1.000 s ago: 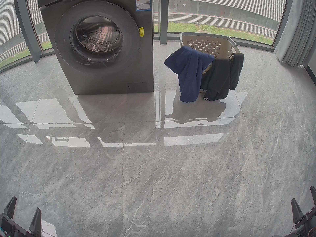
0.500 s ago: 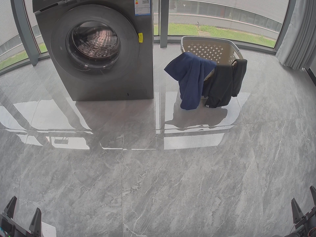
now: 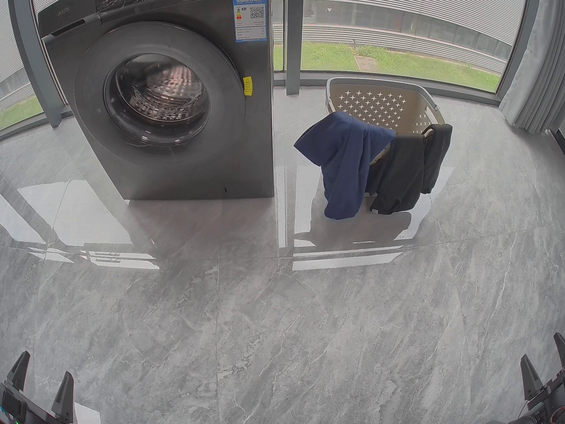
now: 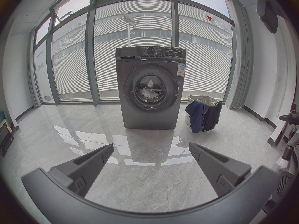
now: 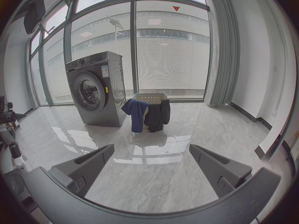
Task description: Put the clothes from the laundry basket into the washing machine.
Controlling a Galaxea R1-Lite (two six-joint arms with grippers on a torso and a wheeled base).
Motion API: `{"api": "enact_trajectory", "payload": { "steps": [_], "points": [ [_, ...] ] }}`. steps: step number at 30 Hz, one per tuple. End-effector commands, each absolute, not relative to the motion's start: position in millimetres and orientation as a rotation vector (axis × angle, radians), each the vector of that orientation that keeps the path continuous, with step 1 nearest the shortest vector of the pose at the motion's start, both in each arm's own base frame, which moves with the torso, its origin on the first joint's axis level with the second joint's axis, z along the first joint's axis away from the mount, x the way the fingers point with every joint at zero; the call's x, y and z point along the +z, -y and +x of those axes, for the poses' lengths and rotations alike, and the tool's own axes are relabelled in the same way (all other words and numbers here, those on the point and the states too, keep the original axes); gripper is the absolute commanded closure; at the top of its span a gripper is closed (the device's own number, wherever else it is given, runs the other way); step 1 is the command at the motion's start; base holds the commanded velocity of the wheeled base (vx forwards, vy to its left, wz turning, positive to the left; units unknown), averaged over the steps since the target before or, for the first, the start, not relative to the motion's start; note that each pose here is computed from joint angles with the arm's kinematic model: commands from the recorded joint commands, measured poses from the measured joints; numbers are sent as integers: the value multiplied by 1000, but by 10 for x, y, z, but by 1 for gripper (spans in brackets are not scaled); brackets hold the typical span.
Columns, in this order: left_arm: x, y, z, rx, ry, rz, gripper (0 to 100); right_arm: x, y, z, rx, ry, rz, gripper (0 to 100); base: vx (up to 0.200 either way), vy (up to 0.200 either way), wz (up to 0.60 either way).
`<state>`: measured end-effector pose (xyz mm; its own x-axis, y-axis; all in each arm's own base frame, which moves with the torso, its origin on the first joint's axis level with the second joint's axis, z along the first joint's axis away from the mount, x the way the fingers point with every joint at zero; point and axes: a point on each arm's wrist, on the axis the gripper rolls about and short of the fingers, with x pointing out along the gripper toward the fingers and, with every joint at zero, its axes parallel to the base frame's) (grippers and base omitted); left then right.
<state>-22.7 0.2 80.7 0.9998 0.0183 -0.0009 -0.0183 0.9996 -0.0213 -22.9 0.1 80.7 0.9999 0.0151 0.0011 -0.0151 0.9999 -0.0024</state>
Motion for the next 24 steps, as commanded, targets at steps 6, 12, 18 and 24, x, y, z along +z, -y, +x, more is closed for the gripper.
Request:
{"api": "enact_trajectory", "payload": {
  "steps": [6,12,18,24],
  "points": [
    [762,-3,-228,15,-1,-23,0,755,-1,-227,15,-1,-5,0,100,0,0],
    [762,-3,-228,17,-1,-29,0,755,-1,-227,17,-1,-5,0,200,0,0],
    [762,-3,-228,17,-1,-29,0,755,-1,-228,17,0,-5,0,100,0,0],
    [762,-3,-228,18,-1,-29,0,755,-1,-228,17,0,-5,0,0,0,0]
  ]
}}
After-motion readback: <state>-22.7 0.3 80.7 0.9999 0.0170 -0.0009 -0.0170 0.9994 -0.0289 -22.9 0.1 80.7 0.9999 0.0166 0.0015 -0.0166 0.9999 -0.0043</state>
